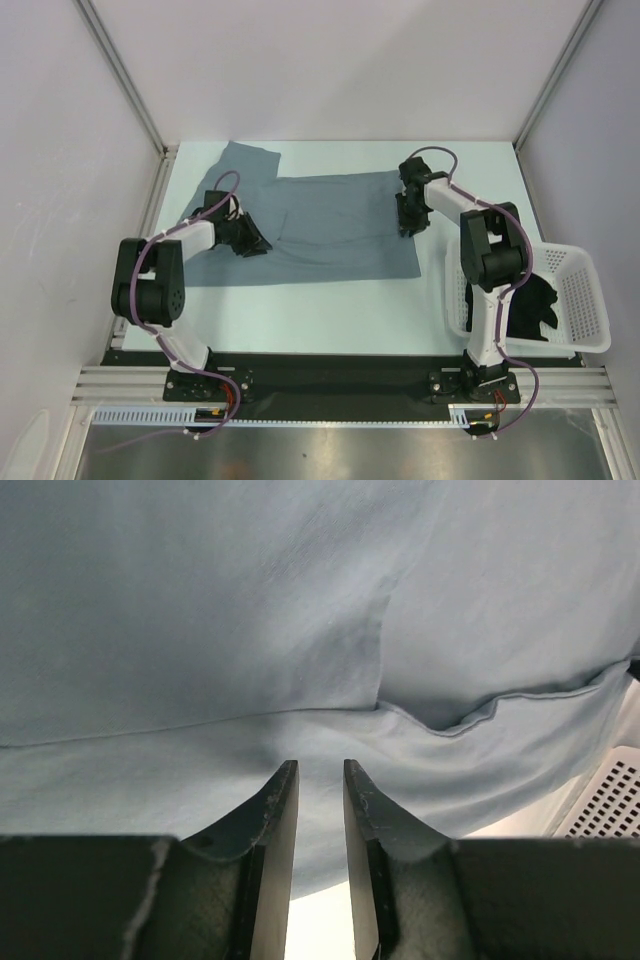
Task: Fold and stack the t-shirts
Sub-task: Fold the tshirt
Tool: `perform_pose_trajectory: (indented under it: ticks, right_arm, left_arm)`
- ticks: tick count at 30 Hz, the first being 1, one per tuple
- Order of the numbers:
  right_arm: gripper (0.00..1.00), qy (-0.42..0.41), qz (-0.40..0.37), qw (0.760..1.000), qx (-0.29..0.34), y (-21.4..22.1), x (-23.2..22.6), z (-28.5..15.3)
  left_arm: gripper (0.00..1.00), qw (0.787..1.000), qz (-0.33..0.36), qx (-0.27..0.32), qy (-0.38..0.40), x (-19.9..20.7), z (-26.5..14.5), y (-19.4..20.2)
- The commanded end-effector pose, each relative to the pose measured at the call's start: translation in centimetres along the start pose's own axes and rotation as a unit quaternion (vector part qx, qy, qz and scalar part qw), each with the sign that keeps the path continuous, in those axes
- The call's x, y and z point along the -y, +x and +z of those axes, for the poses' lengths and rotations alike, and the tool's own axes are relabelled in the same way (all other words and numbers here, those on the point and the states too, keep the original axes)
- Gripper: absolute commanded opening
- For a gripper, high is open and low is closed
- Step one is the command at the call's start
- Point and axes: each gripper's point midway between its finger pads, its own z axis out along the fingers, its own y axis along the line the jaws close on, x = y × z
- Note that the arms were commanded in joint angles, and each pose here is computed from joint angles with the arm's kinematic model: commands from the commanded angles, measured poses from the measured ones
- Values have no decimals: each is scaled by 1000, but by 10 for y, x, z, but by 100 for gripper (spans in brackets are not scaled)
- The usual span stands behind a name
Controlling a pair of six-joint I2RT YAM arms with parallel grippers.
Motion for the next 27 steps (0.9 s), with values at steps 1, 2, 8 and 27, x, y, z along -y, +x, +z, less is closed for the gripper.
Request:
perform_pose_trajectory:
  ticks: [1, 2, 8, 27]
  right_arm:
    - [30, 8, -3, 1000, 17, -17, 3, -3]
    - [32, 15, -3, 1000, 21, -18, 5, -5]
    - [39, 22, 1, 1000, 20, -18, 11, -7]
    - [0, 51, 20, 998, 18, -15, 30, -12]
  left_arm:
    - [30, 1000, 6, 8, 25, 20, 0, -11]
    - [30, 1000, 7, 7, 26, 22, 1, -11]
    - [29, 1000, 3, -5, 27, 24, 10, -7]
    - [29, 999, -13, -25, -14, 2, 28, 1]
